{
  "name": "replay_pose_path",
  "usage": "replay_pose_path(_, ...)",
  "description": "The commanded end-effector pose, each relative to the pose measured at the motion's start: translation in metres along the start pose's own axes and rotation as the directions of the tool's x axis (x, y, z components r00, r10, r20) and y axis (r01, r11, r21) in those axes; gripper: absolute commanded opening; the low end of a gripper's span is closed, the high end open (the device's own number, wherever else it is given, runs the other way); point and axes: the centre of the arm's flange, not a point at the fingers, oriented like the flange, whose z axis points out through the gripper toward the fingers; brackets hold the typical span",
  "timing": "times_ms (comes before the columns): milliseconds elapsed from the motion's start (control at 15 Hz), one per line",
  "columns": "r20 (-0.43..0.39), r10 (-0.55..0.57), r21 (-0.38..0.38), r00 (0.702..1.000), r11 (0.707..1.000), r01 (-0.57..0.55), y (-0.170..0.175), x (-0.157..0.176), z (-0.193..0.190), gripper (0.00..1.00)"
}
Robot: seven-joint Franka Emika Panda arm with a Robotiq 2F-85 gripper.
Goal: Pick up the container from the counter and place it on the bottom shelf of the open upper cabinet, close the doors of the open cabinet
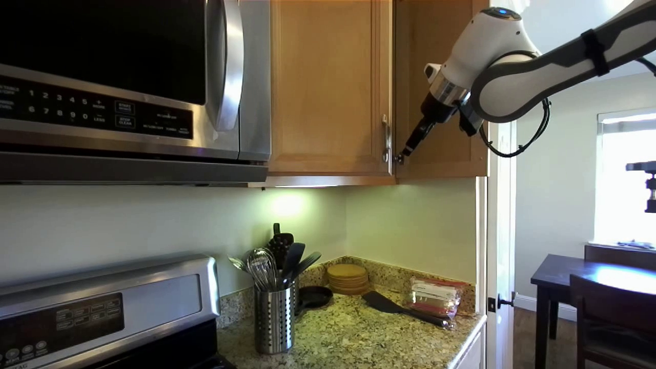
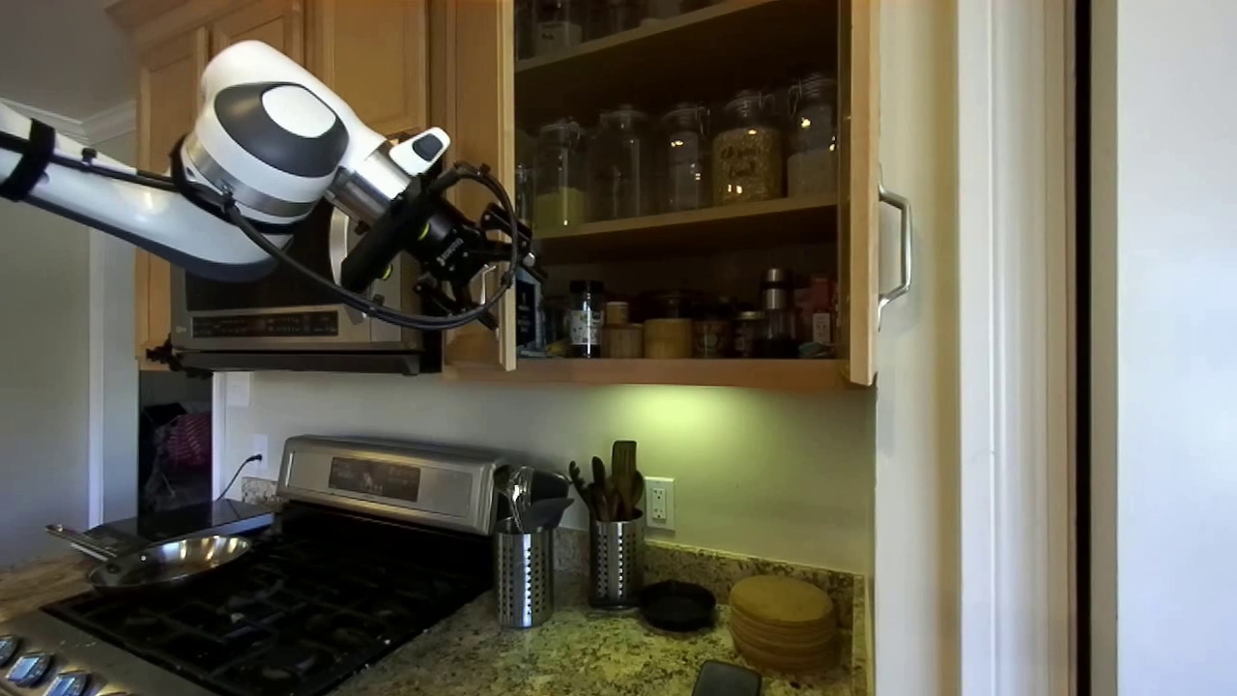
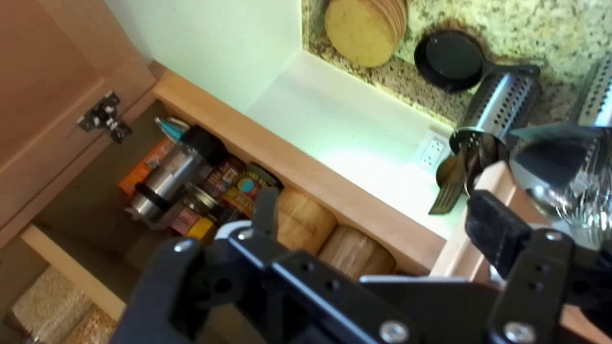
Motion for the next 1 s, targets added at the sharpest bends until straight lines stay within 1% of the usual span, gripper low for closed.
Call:
replay_pose_path(0, 0.136, -0.018, -0.024, 0.991, 0.999, 0.021, 0.002, -0.019, 0.018, 1.00)
replay_pose_path(133, 0.192, -0.024, -0.007, 0.981, 1.000, 0.026, -0.001, -0.030, 0.020, 1.00)
replay_pose_path(267, 0.242, -0.026, 0.061, 0.970, 0.998, 0.012, -0.010, -0.041, 0.018, 1.00)
replay_pose_path(333, 0.262, -0.029, 0.113, 0.965, 0.994, -0.001, -0.017, -0.046, 0.017, 1.00)
replay_pose_path(400, 0.268, -0.024, 0.188, 0.963, 0.982, -0.027, -0.026, -0.052, 0.014, 1.00)
replay_pose_path(467, 0.278, -0.015, 0.241, 0.961, 0.969, -0.055, -0.036, -0.056, 0.012, 1.00)
replay_pose_path(600, 0.306, 0.017, 0.349, 0.952, 0.928, -0.129, -0.053, -0.065, 0.005, 1.00)
replay_pose_path(733, 0.356, 0.063, 0.387, 0.932, 0.898, -0.208, -0.061, -0.072, -0.001, 1.00)
replay_pose_path(800, 0.328, 0.031, 0.354, 0.944, 0.923, -0.154, -0.061, -0.054, 0.017, 1.00)
replay_pose_path(933, 0.343, 0.042, 0.375, 0.938, 0.910, -0.177, -0.063, -0.059, 0.011, 1.00)
